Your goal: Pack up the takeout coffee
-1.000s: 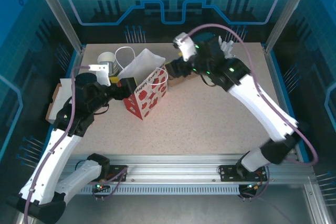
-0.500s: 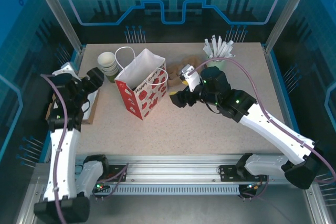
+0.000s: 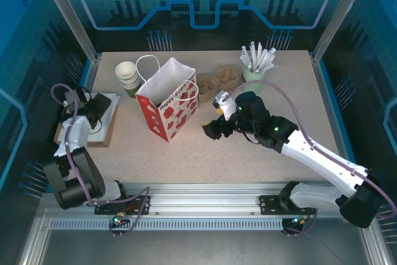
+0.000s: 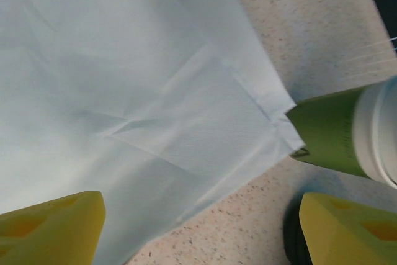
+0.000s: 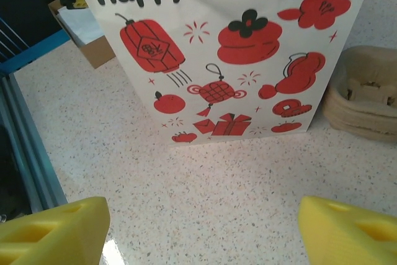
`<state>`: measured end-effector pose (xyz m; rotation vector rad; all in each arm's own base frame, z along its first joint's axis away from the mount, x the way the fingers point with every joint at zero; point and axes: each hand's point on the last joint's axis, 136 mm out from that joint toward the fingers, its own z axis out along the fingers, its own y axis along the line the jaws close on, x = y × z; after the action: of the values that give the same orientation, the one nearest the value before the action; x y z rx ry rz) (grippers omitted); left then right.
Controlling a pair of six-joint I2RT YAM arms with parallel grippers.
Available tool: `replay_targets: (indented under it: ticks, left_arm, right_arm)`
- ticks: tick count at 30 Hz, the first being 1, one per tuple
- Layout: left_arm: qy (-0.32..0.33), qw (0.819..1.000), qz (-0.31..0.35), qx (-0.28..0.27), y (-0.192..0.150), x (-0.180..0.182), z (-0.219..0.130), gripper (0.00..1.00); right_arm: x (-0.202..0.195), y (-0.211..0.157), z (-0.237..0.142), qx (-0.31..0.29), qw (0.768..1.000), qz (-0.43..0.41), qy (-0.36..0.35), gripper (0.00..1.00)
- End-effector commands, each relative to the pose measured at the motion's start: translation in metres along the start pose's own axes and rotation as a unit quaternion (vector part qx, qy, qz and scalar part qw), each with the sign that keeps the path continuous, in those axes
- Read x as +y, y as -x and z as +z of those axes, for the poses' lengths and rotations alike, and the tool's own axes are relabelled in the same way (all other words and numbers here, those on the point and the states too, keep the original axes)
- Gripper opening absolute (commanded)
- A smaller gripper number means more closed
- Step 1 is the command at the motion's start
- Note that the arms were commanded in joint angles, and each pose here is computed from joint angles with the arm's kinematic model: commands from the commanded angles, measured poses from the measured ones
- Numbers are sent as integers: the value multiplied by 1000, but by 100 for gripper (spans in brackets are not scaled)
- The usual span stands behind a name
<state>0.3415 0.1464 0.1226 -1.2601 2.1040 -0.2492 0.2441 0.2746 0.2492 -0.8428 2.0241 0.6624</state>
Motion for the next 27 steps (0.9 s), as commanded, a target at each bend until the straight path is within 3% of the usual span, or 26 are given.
replay_targets:
  ticks: [1, 21, 27]
  left_arm:
    - [17, 999, 30, -14, 21, -8, 5, 81]
    - [69, 987, 122, 79, 4, -25, 63, 79]
    - [72, 986, 122, 87, -2, -22, 68, 69]
  right_arm:
    - [12, 10, -4, -32, 999, -1, 25, 81]
    - [9, 2, -4, -28, 999, 0, 17, 81]
    - [9, 1, -3, -26, 999, 0, 18, 81]
